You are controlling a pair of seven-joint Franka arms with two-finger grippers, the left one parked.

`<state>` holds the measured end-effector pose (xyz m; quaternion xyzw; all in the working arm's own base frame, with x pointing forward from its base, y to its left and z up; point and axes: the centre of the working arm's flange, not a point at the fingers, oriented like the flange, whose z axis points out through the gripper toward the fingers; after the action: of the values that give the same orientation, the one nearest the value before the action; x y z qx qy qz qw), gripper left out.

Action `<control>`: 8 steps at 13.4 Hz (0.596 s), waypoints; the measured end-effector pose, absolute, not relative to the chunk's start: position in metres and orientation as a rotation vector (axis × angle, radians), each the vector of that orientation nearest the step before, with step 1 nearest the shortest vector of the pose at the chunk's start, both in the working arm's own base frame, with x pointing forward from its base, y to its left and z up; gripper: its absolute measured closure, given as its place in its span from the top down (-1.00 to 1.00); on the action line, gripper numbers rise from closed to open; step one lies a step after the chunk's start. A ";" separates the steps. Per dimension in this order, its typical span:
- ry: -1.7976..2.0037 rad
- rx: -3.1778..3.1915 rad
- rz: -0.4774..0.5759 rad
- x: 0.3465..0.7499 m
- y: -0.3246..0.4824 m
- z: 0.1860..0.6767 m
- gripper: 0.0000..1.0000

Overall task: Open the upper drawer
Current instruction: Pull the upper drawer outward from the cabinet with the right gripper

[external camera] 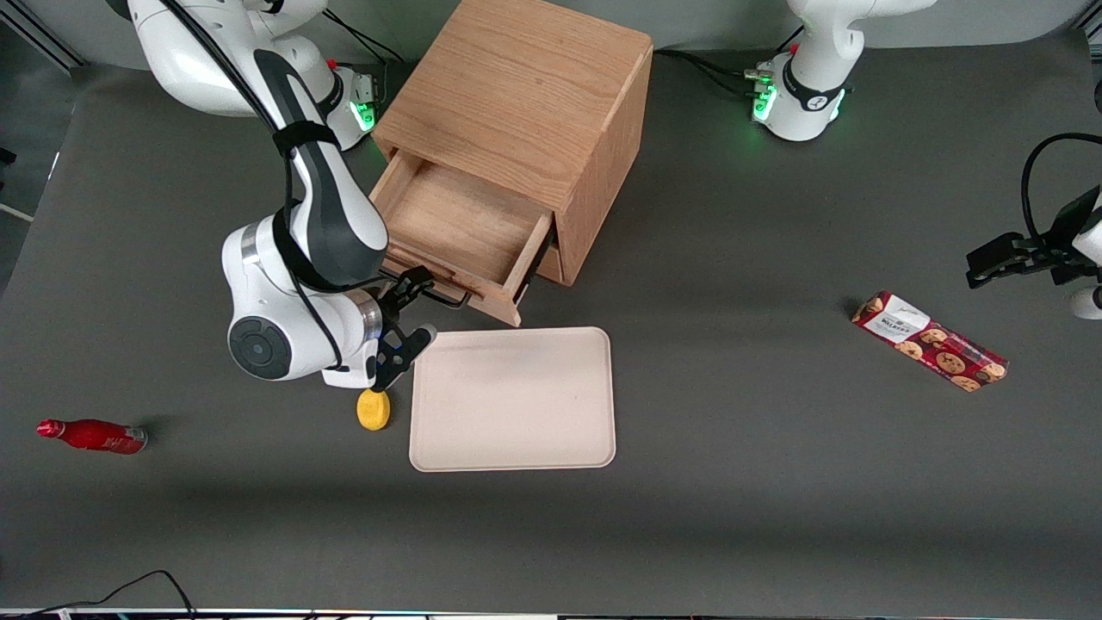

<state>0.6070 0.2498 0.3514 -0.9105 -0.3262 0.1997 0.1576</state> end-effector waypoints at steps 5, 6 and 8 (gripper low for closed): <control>-0.929 -2.608 0.540 0.624 0.237 0.350 1.00; -0.926 -2.609 0.535 0.627 0.235 0.350 1.00; -0.936 -2.604 0.526 0.631 0.231 0.349 1.00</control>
<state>0.6308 0.2308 0.3494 -0.9123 -0.3280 0.1842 0.1617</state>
